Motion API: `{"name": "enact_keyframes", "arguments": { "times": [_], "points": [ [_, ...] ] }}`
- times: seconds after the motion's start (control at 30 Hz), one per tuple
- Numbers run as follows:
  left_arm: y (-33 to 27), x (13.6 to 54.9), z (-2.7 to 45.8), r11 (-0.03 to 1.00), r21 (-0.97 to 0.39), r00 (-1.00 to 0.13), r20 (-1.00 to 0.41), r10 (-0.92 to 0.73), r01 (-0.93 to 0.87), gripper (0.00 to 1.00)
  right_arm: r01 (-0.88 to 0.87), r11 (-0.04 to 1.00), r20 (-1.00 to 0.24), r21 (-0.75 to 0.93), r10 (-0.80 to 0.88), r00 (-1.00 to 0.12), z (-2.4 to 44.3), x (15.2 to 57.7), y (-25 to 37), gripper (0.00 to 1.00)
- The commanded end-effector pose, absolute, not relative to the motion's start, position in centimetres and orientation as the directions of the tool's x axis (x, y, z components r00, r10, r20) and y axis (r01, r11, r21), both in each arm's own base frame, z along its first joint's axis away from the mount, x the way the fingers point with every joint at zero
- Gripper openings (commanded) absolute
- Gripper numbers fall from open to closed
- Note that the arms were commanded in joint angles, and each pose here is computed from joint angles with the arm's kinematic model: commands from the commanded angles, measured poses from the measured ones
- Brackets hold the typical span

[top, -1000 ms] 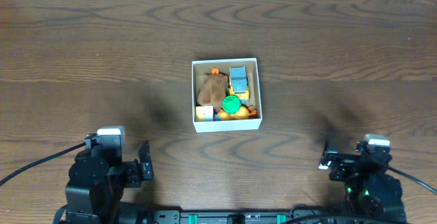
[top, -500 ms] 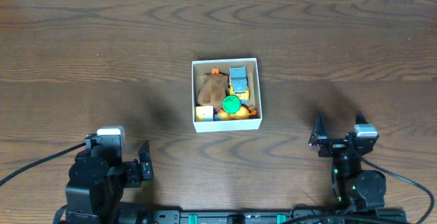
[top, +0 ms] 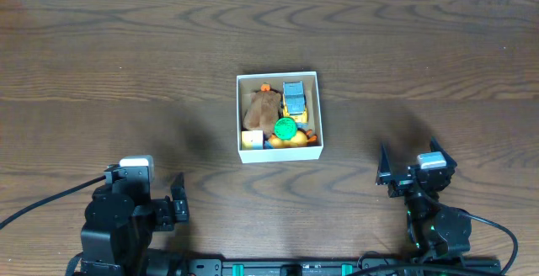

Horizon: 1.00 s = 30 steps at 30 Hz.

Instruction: Pack container

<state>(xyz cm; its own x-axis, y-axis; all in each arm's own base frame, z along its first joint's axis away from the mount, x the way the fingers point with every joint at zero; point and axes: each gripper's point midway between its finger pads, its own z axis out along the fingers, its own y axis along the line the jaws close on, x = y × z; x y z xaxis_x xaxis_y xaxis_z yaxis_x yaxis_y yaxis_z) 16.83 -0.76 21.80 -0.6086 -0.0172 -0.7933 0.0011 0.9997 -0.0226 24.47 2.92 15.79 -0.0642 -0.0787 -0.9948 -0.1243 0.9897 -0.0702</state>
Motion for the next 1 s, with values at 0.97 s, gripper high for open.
{"name": "enact_keyframes", "arguments": {
  "times": [0.97],
  "points": [
    [0.1, 14.7, 20.1, 0.999, -0.019, -0.651, -0.758, -0.040, -0.039, 0.98, -0.118, 0.989, -0.993, -0.090, -0.097, -0.063, 15.7, 24.5, 2.7, 0.99]
  ]
}}
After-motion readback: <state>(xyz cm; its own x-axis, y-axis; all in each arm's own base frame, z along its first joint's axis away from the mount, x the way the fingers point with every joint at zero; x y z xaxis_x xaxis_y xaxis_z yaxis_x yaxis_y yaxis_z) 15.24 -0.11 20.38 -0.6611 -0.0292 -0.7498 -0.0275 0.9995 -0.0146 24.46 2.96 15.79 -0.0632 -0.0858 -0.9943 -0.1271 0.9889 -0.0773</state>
